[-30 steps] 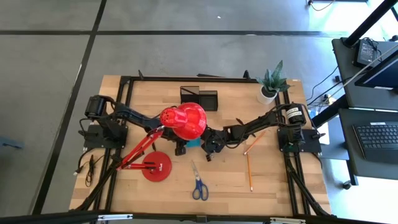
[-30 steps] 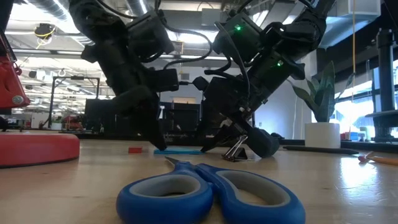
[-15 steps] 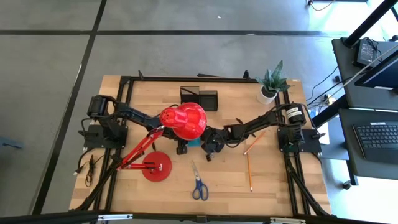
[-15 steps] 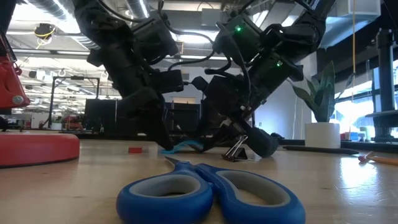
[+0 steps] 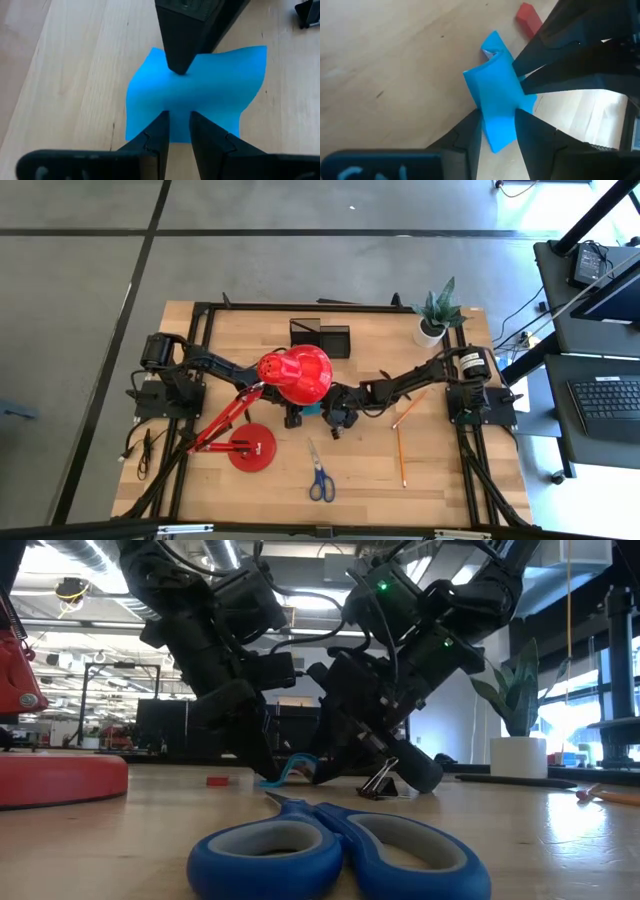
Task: Pick and place office supplies into organizer
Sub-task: Put the sticky notes into the desk organizer
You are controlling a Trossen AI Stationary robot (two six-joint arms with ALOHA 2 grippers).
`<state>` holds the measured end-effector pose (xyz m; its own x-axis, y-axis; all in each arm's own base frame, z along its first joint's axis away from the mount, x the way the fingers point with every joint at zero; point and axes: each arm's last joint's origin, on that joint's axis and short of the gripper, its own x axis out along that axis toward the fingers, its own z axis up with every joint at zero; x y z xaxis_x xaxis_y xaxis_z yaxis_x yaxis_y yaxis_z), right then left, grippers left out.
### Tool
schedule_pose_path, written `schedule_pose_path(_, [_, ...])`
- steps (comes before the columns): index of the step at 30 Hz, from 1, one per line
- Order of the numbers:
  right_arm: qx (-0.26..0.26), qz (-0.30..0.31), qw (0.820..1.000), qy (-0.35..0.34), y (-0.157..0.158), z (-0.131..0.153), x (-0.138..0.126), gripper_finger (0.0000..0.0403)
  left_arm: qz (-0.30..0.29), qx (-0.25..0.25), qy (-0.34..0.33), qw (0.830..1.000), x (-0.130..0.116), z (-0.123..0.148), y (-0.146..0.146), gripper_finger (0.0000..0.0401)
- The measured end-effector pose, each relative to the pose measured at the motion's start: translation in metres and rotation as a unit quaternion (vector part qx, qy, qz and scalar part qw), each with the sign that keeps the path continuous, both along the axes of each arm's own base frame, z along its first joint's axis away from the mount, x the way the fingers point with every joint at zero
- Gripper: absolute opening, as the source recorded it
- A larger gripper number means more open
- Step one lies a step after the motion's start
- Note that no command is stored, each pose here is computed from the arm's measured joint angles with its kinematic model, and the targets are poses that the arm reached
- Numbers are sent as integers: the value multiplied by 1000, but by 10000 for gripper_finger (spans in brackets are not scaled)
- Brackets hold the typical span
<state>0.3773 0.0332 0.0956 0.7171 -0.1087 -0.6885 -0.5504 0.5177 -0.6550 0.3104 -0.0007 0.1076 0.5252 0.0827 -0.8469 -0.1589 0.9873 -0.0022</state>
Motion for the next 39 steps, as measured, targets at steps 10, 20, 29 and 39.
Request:
schedule_pose_path(10, [6,19,1000,-2,17,0,-1,119,13,-13,-2,1000,0,0,0,60])
schedule_pose_path(20, [45,-9,999,-13,18,1,-1,119,27,-26,-6,999,0,0,0,39])
schedule_pose_path(29, [50,-6,998,-47,19,5,4,119,26,-49,-4,998,0,0,-1,36])
schedule_pose_path(39, [35,-30,996,-74,18,8,6,119,38,-65,0,997,0,0,-2,13])
